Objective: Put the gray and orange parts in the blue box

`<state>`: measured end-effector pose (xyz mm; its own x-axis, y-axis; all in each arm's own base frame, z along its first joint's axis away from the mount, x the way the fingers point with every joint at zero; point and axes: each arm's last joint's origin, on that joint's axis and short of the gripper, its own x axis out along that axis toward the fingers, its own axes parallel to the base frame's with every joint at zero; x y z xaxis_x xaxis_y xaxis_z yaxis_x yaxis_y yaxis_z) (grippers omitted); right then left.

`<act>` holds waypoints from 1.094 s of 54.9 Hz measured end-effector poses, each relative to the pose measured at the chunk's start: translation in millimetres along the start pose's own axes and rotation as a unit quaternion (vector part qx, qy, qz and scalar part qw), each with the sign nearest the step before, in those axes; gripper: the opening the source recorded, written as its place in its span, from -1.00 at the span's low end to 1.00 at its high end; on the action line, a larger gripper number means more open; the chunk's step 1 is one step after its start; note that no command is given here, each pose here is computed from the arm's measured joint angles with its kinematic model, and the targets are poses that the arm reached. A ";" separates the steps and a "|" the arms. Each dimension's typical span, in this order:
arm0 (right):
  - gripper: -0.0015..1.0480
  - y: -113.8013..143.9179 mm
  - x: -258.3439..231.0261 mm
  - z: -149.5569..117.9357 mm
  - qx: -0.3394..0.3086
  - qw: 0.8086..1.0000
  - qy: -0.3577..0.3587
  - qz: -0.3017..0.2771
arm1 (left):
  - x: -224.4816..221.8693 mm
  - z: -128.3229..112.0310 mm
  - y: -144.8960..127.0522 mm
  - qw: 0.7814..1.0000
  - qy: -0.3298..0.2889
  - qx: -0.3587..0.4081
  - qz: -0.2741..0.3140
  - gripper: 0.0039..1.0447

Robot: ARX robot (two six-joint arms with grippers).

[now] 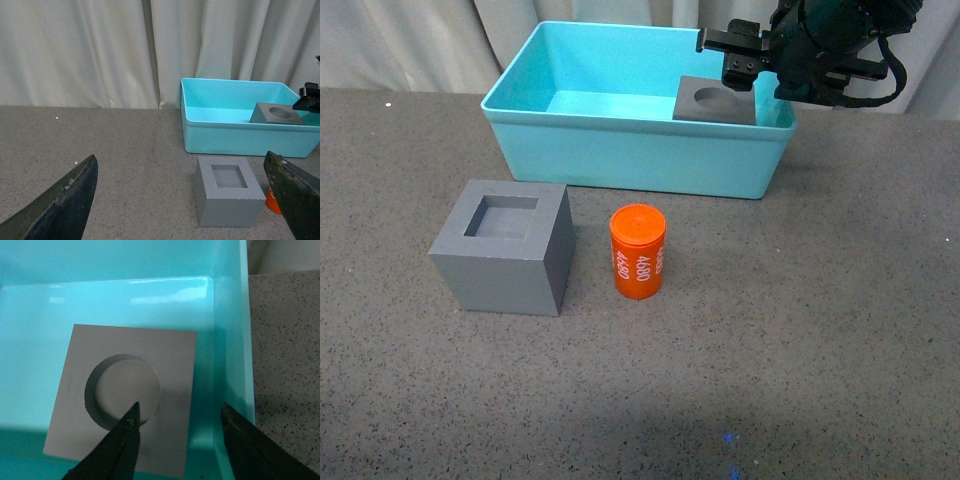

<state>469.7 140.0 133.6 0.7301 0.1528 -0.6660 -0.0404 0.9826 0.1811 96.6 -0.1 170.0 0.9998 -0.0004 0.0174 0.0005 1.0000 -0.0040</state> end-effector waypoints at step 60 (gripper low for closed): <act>0.81 -36.3 -153.2 -47.6 -0.071 0.985 -0.157 -0.007 | 125.7 10.9 -4.0 0.957 0.240 -0.111 0.117 0.88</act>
<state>326.8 85.9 194.6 0.9052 0.1202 -0.4076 -0.1067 0.9927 0.0556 222.1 -4.1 183.1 0.8660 0.1680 -0.4709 -0.2733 0.9477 -0.1645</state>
